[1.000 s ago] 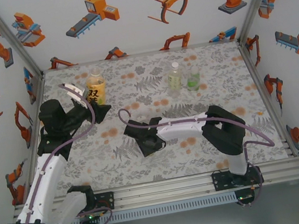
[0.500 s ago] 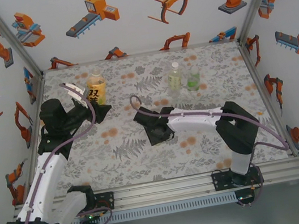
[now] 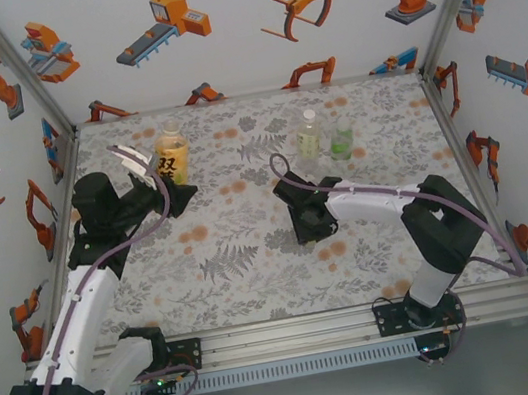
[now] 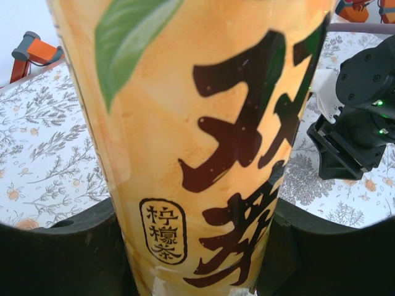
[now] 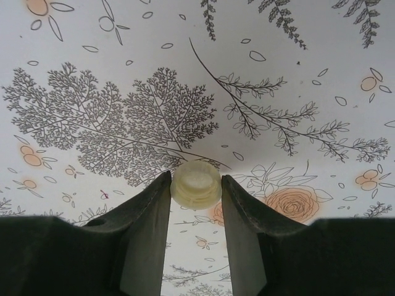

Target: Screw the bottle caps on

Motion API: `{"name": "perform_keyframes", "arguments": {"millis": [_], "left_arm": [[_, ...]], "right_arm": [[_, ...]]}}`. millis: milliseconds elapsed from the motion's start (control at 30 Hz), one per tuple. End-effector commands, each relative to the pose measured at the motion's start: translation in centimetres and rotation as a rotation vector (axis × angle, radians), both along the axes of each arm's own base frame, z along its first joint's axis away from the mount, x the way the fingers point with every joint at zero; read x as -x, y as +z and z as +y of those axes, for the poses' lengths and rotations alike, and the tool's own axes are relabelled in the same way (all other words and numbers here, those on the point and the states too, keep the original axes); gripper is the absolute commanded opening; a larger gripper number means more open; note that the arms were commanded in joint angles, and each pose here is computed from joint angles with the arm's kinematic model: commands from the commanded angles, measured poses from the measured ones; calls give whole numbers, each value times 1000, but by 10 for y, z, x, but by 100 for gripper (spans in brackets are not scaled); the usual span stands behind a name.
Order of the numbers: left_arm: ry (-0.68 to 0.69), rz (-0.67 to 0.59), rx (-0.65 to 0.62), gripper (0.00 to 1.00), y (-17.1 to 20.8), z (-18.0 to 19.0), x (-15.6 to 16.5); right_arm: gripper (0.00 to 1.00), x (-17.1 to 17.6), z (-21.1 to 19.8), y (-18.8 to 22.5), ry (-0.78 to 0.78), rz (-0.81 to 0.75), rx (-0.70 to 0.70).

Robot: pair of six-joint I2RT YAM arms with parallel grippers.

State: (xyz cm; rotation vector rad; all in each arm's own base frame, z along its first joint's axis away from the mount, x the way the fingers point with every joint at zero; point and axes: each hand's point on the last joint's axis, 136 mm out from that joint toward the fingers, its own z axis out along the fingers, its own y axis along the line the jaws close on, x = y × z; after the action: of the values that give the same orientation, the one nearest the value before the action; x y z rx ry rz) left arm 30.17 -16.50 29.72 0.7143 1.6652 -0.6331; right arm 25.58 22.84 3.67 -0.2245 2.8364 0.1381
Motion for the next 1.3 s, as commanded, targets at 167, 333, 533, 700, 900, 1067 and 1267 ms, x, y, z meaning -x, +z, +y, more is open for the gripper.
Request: {"name": "perform_keyframes", "arguments": {"millis": [167, 333, 533, 700, 900, 1067, 1267], "left_arm": [[-16, -38, 5, 12, 12, -1, 0], [-15, -36, 4, 12, 12, -1, 0], [-19, -34, 6, 12, 12, -2, 0], [-16, -38, 6, 12, 13, -1, 0], [-21, -35, 8, 12, 12, -2, 0], [-19, -36, 7, 13, 12, -2, 0], [-17, -34, 8, 13, 12, -1, -1]], "right_arm": [[44, 1, 3, -4, 17, 6, -23], [45, -2, 5, 12, 18, -14, -36], [46, -4, 6, 32, 16, -48, -58], [44, -4, 12, 29, 23, -33, -82], [44, -2, 8, 17, 18, -9, -45], [45, -2, 6, 14, 24, -3, -26], [45, -2, 6, 11, 24, 2, -17]]}}
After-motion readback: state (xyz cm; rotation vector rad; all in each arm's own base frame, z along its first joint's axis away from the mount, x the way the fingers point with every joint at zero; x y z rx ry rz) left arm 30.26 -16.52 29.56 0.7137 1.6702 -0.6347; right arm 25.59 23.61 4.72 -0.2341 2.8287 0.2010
